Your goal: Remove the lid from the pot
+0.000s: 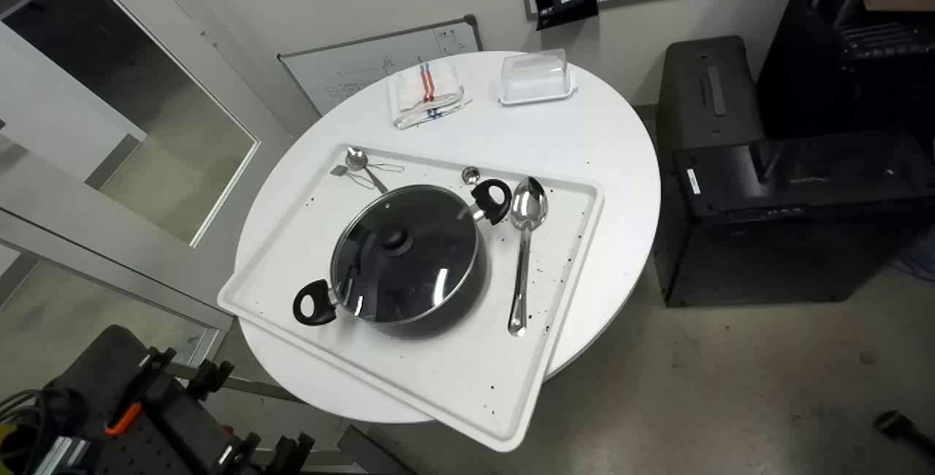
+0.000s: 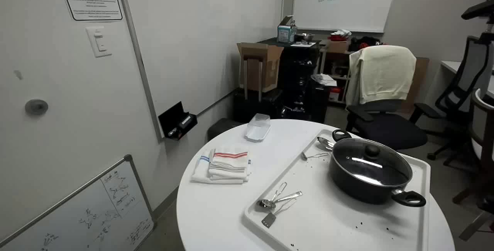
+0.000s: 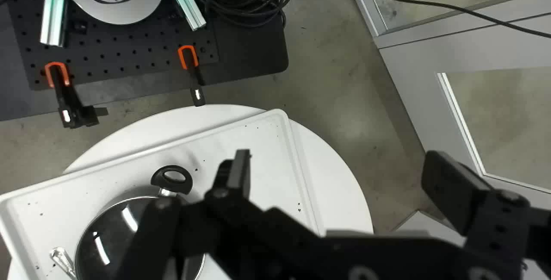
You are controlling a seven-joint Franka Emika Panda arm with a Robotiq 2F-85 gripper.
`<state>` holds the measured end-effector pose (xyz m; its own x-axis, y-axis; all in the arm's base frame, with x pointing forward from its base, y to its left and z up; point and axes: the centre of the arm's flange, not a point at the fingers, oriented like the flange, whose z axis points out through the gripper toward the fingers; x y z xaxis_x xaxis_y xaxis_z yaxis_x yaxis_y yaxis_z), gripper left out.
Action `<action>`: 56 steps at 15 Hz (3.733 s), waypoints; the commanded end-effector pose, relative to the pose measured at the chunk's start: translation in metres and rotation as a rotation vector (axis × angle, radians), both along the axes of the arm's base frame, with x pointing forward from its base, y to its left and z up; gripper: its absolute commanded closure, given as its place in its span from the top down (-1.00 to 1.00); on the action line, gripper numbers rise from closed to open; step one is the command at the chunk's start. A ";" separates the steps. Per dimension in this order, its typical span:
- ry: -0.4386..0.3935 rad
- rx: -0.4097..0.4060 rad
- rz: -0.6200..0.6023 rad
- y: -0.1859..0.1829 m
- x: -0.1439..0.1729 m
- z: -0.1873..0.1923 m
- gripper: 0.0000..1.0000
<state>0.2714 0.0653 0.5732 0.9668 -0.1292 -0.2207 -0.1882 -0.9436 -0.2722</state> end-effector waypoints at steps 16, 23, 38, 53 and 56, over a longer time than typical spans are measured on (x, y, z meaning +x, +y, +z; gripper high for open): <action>-0.027 -0.028 0.000 -0.013 0.019 -0.023 1.00; -0.066 -0.108 0.032 -0.047 0.073 -0.088 1.00; -0.117 -0.303 0.030 -0.133 0.177 -0.269 1.00; -0.168 -0.350 0.062 -0.157 0.220 -0.396 1.00; -0.174 -0.346 0.073 -0.156 0.226 -0.413 1.00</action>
<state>0.4830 -0.0889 0.1791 0.9916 -0.1263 -0.0265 -0.1251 -0.9912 0.0427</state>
